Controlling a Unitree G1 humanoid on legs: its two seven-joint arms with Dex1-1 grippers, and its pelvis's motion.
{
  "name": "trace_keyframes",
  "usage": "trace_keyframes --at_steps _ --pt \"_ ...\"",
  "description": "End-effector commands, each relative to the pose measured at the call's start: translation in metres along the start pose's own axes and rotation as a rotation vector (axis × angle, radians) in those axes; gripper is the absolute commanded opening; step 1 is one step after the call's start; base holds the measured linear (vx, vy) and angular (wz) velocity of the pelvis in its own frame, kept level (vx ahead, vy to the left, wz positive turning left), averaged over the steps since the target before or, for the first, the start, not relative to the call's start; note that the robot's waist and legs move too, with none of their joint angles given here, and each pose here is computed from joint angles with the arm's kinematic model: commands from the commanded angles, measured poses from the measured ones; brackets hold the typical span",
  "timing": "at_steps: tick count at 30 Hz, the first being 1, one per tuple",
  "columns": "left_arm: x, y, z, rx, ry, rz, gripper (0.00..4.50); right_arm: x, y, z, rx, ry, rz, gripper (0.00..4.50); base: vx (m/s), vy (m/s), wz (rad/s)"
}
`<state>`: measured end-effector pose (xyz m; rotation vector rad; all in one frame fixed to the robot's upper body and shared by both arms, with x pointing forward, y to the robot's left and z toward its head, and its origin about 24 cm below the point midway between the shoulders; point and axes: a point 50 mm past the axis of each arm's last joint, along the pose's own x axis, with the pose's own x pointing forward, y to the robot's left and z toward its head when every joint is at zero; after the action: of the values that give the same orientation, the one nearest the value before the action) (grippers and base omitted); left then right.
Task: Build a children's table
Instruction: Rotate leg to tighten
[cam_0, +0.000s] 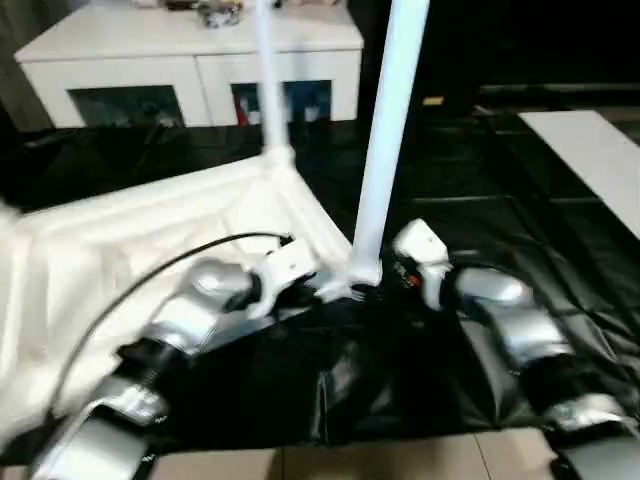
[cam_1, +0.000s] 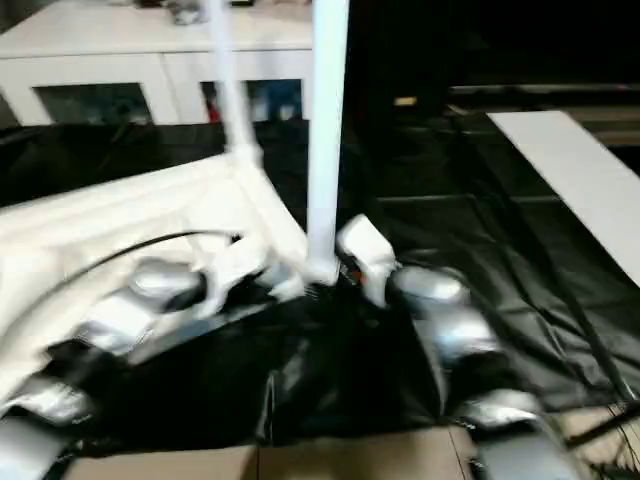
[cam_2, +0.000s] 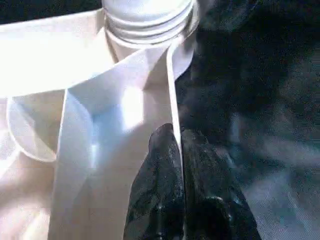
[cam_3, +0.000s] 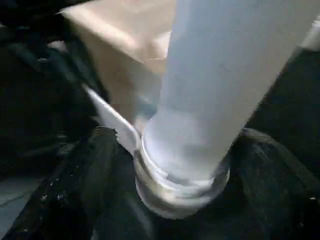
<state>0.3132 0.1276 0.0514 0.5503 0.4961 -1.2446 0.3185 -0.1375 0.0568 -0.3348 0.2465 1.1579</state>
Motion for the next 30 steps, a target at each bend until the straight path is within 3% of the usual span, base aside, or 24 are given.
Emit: trace_keyframes --at_steps 1,8,15,27,30 --pt "0.011 -0.026 -0.019 0.013 0.092 -0.170 0.00 0.001 0.009 0.001 -0.021 0.001 0.102 3.83 0.000 0.000 0.00" --pt "-0.009 -0.038 -0.021 0.060 0.106 -0.264 0.00 -0.007 0.016 0.006 -0.016 -0.001 0.234 3.83 0.000 0.000 0.00" --pt "-0.012 -0.037 -0.022 0.065 0.115 -0.250 0.00 -0.008 0.019 -0.001 -0.041 0.063 0.287 3.83 0.000 0.000 0.00" --pt "-0.014 -0.035 -0.020 0.067 0.121 -0.240 0.00 -0.006 0.018 -0.001 -0.014 0.066 0.286 2.75 0.000 0.000 0.00" --pt "-0.015 -0.034 -0.021 0.061 0.126 -0.235 0.00 -0.006 0.018 -0.001 -0.012 0.070 0.288 2.68 0.000 0.000 0.00"
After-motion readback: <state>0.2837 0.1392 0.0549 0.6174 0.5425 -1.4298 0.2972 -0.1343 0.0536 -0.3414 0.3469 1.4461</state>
